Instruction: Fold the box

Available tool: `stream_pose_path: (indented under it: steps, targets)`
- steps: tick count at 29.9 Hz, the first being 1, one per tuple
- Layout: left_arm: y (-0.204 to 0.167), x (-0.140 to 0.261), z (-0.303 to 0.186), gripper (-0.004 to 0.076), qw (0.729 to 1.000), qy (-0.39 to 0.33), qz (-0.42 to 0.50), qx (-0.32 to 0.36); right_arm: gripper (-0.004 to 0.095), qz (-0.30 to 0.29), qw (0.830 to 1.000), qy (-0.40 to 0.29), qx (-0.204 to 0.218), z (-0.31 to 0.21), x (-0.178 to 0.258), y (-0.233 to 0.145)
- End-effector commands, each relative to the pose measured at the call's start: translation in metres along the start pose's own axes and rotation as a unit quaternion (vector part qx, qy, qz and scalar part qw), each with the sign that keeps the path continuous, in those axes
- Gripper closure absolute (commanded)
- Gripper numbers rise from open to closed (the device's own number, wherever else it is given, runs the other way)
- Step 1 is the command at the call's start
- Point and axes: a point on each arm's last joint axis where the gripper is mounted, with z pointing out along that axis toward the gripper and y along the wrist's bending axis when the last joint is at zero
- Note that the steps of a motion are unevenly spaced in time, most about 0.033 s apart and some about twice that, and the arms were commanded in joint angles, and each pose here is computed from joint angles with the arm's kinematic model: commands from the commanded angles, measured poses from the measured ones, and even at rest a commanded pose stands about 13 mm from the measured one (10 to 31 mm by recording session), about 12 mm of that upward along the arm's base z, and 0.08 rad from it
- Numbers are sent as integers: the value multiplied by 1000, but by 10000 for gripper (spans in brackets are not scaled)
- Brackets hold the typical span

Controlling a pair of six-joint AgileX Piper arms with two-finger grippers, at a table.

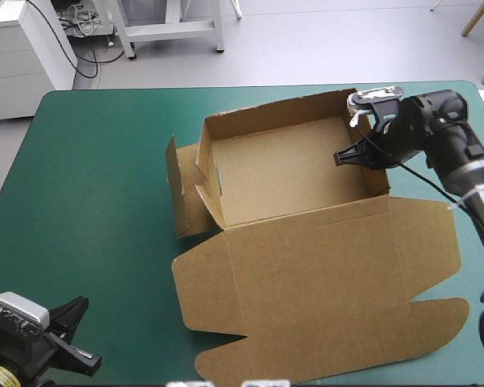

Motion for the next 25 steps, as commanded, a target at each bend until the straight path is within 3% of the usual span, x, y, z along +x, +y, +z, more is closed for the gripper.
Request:
stream_pose_path:
  steps: [1,8,10,17,25]
  targets:
    - [0,-11,-3,658,999,-36,-5,0,929,-4,995,-95,18,-66,8,-3]
    - [0,-13,-3,279,999,-44,-4,1,929,-7,986,-162,38,-120,29,-6]
    - [-1,-16,-3,222,998,-59,-7,5,929,-7,984,-172,41,-128,33,-6]
    - [-5,-28,-4,273,992,-119,-28,29,929,-7,982,-182,45,-136,37,-7]
    - [-5,-48,36,282,999,-19,-35,19,929,-7,982,-182,45,-136,37,-7]
